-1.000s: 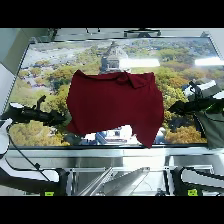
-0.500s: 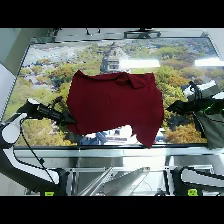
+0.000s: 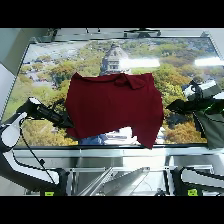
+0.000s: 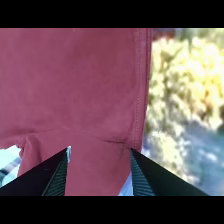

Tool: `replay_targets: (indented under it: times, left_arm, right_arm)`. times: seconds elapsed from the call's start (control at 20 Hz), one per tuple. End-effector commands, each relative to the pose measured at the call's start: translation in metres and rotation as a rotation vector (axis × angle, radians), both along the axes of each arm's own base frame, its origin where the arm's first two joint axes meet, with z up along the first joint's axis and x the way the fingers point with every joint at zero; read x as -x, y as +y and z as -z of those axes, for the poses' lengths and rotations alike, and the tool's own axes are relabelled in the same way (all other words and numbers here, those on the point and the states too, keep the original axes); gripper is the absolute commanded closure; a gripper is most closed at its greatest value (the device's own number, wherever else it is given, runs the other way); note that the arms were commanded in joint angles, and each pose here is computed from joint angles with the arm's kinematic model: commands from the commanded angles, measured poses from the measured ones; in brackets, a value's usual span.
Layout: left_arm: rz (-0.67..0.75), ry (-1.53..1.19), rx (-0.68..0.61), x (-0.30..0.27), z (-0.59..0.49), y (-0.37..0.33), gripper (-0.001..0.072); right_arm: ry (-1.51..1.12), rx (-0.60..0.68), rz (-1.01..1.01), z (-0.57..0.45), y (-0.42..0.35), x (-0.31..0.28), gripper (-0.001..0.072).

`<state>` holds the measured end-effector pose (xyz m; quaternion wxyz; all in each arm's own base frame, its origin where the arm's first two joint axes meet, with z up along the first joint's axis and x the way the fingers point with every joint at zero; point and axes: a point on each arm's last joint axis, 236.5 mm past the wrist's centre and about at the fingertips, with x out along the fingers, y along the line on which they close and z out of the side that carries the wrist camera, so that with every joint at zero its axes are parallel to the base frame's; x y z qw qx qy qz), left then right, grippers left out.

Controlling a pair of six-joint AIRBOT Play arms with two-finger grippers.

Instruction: Fold the shirts.

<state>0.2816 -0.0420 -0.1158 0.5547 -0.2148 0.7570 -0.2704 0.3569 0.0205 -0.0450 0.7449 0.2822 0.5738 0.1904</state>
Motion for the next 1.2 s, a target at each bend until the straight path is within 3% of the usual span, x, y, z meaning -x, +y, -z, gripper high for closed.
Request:
replay_targets:
  times: [0.0,0.25,0.35,0.7,0.8,1.15]
  left_arm:
    - [0.044,0.013,0.037,0.009,-0.011,-0.003,0.0511]
    - [0.047,0.041,0.032,0.017,-0.013,0.005,0.0522]
    - [0.052,0.040,0.026,0.016,-0.012,0.002,0.0712]
    - [0.071,0.048,-0.007,0.014,-0.008,-0.012,0.0709]
    - [0.036,0.052,-0.015,0.012,-0.010,-0.007,0.0709]
    - [-0.071,-0.078,-0.060,-0.009,-0.035,0.018,0.0708]
  right_arm:
    - [-0.002,0.003,0.009,0.000,-0.001,-0.002,0.0278]
    - [-0.013,0.019,0.024,0.002,-0.005,-0.006,0.0278]
    - [-0.011,0.020,0.031,0.003,-0.006,-0.007,0.0278]
    - [0.073,0.043,0.027,0.025,-0.011,0.004,0.0279]
    - [0.119,0.021,0.031,0.037,-0.009,0.008,0.0387]
    - [0.212,-0.042,0.013,0.073,0.007,0.013,0.0386]
